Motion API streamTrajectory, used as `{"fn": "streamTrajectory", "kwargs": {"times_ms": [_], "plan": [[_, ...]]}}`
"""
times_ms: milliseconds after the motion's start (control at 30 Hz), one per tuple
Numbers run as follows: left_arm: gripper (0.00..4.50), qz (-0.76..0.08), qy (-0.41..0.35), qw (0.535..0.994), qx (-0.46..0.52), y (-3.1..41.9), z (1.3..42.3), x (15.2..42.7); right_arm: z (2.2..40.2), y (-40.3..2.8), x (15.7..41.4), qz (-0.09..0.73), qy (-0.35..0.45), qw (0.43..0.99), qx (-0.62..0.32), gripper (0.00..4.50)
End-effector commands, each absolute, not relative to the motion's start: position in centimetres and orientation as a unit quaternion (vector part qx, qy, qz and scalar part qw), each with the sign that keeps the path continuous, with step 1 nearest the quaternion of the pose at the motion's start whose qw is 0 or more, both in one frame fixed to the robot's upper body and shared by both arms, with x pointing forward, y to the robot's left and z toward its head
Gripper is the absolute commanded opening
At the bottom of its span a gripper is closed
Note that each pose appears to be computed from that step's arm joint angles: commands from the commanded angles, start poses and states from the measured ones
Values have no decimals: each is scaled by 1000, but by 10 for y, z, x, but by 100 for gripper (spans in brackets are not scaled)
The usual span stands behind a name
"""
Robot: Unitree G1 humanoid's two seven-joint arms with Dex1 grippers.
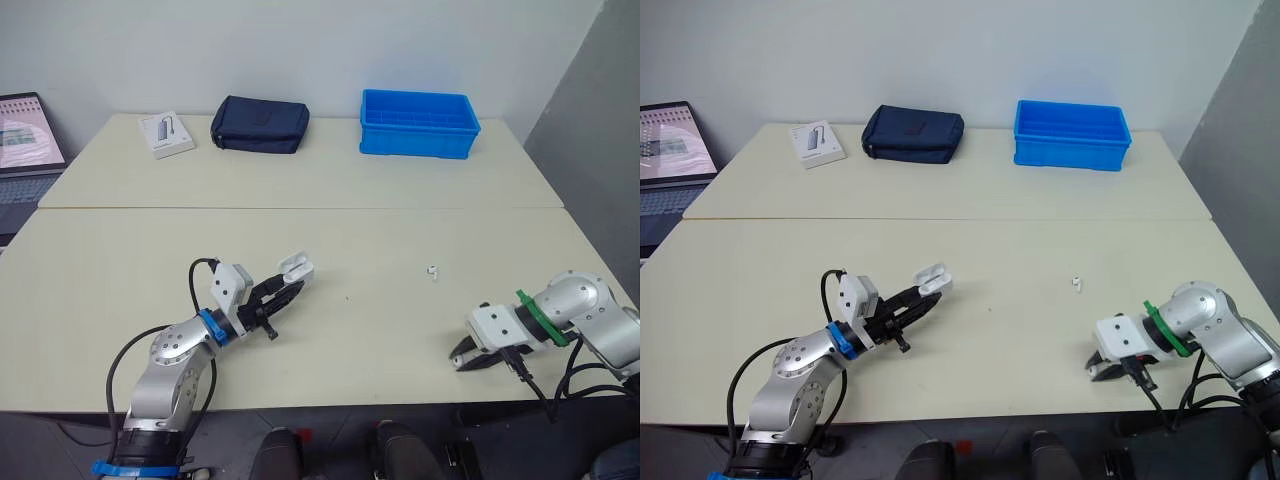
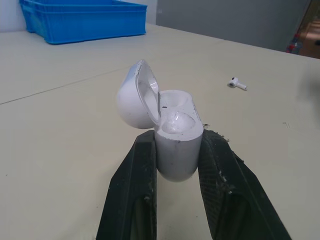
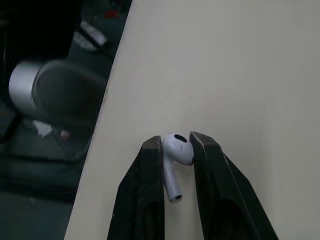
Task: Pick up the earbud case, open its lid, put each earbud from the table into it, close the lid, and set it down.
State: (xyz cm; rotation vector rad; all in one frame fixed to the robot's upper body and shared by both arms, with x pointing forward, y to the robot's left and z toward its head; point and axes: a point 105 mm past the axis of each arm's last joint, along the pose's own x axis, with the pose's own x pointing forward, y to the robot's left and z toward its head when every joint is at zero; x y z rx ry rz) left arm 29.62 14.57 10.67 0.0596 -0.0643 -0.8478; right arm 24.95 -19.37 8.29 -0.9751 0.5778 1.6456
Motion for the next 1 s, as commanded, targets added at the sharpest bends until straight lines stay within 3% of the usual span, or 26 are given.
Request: {"fn": "streamTrajectory", "kwargs": {"times_ms": [33, 267, 500, 800, 1000], "plan": [[76, -421, -48, 905, 40, 142, 118, 292, 82, -201, 258, 690, 254, 525, -429, 43], [76, -416, -42, 907, 40, 144, 118, 289, 76, -203, 263, 687, 260, 533, -419, 43], [76, -416, -42, 908, 38, 142, 119, 290, 80, -202, 266, 689, 233, 530, -435, 284], [76, -418, -40, 907, 36, 138, 121, 293, 134, -193, 259, 676, 185, 555, -447, 285], [76, -421, -35, 906, 33, 134, 121, 293, 148, -195, 237, 582, 290, 608, -457, 285]]}}
